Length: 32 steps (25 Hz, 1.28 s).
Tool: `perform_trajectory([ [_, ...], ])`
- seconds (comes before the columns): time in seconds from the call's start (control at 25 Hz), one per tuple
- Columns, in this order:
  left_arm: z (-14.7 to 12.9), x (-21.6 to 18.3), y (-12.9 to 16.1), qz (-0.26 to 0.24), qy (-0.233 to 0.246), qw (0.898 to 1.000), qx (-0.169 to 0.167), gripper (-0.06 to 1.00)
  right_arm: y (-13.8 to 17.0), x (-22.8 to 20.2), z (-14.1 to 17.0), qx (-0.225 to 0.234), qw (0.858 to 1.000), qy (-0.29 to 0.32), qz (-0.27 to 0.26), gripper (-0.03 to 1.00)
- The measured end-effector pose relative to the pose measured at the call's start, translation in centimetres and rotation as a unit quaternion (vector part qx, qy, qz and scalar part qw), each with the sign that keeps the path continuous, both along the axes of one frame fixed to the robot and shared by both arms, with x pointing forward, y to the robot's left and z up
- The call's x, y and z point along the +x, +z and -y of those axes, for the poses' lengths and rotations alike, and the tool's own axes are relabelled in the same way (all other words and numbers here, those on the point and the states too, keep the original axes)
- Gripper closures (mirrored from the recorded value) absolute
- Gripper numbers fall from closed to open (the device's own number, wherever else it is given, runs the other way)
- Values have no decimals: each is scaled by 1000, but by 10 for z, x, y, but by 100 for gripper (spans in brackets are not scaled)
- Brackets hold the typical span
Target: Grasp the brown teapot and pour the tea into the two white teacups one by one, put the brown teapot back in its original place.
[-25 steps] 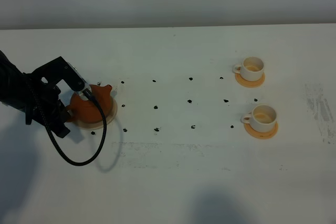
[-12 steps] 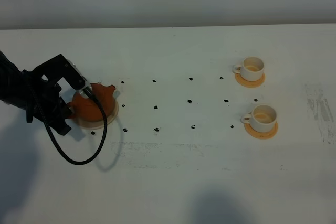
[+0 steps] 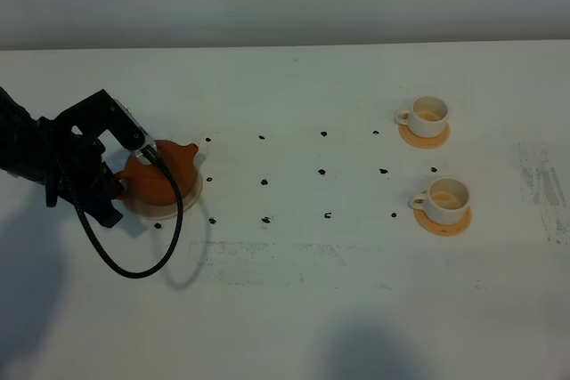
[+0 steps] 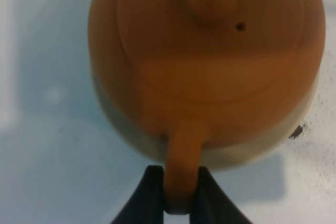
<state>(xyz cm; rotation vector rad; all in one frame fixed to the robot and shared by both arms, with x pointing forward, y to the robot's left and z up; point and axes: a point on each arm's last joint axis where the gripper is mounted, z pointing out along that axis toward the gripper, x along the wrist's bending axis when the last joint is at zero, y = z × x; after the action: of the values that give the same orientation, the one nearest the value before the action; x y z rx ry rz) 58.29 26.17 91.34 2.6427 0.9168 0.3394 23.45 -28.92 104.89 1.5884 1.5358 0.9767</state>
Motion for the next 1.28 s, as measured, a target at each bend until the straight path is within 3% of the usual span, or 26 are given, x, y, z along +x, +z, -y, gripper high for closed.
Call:
perform_trajectory([
  [0.6, 2, 1, 1, 6, -2, 1000, -10, 86, 0, 0, 0, 0, 1000, 0, 0, 74],
  [1.28, 3, -3, 28, 44, 3, 999, -23, 86, 0, 0, 0, 0, 1000, 0, 0, 74],
])
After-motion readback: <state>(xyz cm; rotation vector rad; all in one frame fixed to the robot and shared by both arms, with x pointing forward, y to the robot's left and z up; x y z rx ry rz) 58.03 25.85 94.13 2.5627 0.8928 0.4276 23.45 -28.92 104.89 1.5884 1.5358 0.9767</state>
